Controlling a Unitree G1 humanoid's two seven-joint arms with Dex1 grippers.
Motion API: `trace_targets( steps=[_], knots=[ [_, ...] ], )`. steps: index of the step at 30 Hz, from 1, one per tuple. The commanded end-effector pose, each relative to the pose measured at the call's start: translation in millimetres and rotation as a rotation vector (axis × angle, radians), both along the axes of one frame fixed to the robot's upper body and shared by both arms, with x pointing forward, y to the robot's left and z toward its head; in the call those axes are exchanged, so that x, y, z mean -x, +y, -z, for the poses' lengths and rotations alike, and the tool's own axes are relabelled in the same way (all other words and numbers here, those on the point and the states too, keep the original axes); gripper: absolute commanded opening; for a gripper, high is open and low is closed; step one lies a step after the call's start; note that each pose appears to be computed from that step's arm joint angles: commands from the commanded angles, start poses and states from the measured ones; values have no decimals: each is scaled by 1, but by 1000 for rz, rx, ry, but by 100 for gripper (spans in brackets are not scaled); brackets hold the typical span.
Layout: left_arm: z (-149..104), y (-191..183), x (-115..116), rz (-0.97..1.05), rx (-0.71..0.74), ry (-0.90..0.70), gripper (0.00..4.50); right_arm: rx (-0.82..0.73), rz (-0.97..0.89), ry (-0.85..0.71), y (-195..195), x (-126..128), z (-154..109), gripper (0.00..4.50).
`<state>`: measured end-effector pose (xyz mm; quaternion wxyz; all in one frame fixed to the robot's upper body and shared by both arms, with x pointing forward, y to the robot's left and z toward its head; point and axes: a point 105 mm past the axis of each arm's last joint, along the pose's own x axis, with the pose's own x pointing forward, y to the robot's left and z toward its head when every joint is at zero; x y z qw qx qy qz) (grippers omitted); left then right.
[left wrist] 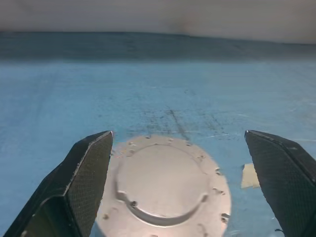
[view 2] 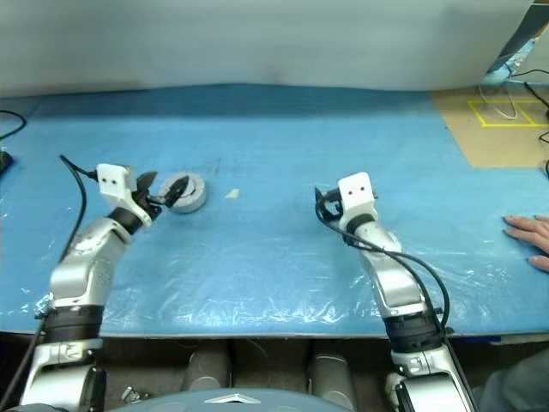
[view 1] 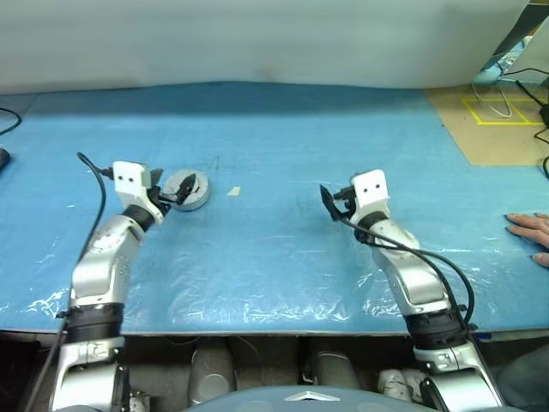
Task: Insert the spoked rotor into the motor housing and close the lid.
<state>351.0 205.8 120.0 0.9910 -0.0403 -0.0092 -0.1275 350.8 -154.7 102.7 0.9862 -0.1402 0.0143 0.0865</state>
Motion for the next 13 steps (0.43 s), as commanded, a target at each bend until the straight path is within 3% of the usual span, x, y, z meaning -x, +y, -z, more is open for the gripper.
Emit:
trace_targets(
  steps=[1, 4, 13],
  knots=[
    [2, -11, 9, -19, -80, -20, 447, 5, 71, -68, -10, 7, -12, 450],
    [15, -18, 15, -21, -71, 12, 447, -7, 98, -27, -14, 12, -2, 450],
    [17, -26, 13, -4, -46, 1, 447, -31, 103, -31, -12, 8, -5, 450]
  ],
)
